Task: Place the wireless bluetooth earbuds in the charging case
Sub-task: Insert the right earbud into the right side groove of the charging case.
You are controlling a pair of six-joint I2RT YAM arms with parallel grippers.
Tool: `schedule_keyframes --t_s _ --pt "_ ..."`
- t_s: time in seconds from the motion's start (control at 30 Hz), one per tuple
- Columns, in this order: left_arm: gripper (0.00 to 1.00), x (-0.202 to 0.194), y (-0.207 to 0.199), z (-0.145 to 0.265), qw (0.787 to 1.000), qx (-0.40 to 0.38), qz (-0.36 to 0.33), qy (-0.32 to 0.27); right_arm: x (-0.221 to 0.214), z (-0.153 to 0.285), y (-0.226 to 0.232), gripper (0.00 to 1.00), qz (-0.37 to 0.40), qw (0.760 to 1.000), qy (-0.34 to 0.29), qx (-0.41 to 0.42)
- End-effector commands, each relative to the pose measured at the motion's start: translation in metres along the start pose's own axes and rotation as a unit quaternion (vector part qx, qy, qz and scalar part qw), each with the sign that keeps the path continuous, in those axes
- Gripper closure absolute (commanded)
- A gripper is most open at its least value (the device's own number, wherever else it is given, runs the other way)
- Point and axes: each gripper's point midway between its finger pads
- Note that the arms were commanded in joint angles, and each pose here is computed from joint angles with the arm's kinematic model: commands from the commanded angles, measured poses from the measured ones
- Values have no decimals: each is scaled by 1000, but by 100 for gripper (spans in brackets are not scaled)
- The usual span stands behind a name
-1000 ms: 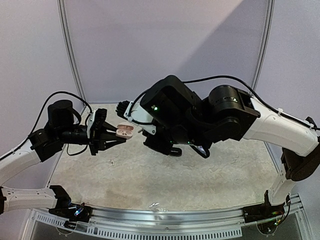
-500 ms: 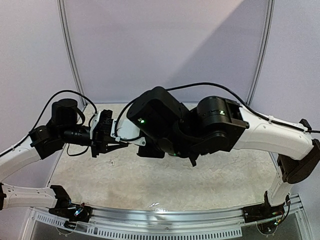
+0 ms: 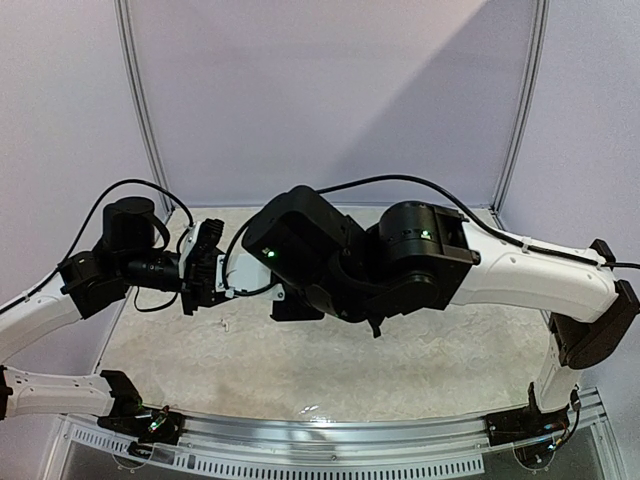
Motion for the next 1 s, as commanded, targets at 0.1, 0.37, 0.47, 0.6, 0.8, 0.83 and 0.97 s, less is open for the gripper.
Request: schedule_keyframes --t_s 0.1,0.37,0.47,0.6,0.8,0.83,0.97 --pt "100 10 -3 -2 1000 -5 -5 -23 9 -10 15 100 21 1000 -8 19" --pt "100 12 0 -3 999 4 -5 -35 7 -15 19 82 37 999 -1 19" --pt "100 9 1 -3 999 5 0 -32 6 -14 18 74 38 999 0 15" --pt "100 8 1 -4 999 8 3 -31 6 -13 15 70 40 999 1 10" --pt "100 3 6 -4 999 22 25 -24 4 -1 8 64 15 1000 -3 16" --pt "100 3 5 -4 999 20 28 -26 3 1 7 62 12 1000 -3 18" --pt "100 3 5 -4 999 19 31 -30 2 13 -4 58 -13 1000 -8 10"
Point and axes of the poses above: each gripper's point midway between its finger pads, its own z axis back along the fingers, its own y axis along the line the jaws close on, x = y × z, and after that the axes turned 3 degrees about -z, right-handed
